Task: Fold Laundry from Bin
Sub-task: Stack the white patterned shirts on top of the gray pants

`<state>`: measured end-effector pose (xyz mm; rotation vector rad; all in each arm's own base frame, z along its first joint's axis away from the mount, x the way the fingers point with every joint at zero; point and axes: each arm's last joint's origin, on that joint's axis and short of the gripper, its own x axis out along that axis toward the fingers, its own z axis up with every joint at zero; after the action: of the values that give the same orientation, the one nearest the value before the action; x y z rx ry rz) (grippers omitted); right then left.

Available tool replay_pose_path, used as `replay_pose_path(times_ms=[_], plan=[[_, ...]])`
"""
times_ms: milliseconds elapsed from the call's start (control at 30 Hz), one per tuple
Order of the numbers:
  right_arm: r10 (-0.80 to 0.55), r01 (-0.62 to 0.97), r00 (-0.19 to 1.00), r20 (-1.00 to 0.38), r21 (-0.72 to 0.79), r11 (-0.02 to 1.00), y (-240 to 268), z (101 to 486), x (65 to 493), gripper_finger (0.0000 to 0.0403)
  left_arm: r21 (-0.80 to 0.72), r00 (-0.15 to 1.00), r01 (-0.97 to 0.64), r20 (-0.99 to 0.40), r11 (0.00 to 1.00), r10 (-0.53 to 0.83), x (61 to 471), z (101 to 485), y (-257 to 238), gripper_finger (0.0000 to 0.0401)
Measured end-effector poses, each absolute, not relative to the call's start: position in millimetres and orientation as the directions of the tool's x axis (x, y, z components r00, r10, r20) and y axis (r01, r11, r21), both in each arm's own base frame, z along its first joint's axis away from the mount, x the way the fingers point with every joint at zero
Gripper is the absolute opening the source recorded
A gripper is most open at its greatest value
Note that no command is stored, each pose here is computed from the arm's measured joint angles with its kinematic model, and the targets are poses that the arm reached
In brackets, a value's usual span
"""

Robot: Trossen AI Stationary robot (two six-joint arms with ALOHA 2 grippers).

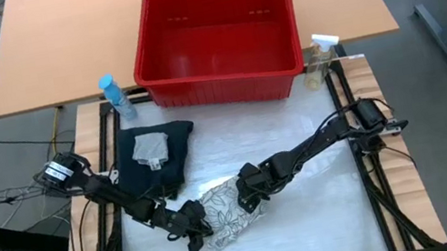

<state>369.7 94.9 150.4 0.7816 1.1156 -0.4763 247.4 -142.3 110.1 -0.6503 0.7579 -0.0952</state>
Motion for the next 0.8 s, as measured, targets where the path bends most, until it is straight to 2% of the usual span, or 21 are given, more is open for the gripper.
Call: replay_pose_path(times_ms=[167, 267, 433, 600, 800], plan=[[0.131, 0.660, 0.441, -0.888, 0.420, 0.623, 87.8, 138.5, 369.2, 0.0257, -0.574, 0.733, -0.165, -0.615, 0.802, -0.290, 249.2, 109.4, -138.0, 0.0000], [0.155, 0.627, 0.511, -0.846, 0.490, 0.605, 84.4, 133.1, 371.9, 0.0234, -0.570, 0.737, -0.174, -0.616, 0.803, -0.278, 251.4, 109.3, -133.9, 0.0000], [0.169, 0.569, 0.556, -0.814, 0.521, 0.637, 82.4, 131.4, 375.0, 0.0153, -0.565, 0.741, -0.188, -0.618, 0.804, -0.261, 254.4, 109.1, -127.6, 0.0000], [0.161, 0.556, 0.553, -0.818, 0.506, 0.659, 77.3, 130.2, 375.4, 0.0038, -0.555, 0.743, -0.193, -0.621, 0.809, -0.248, 255.7, 108.9, -124.3, 0.0000], [0.147, 0.573, 0.549, -0.823, 0.499, 0.650, 72.5, 130.4, 375.5, 0.0035, -0.549, 0.745, -0.178, -0.617, 0.816, -0.253, 255.9, 109.7, -124.4, 0.0000]])
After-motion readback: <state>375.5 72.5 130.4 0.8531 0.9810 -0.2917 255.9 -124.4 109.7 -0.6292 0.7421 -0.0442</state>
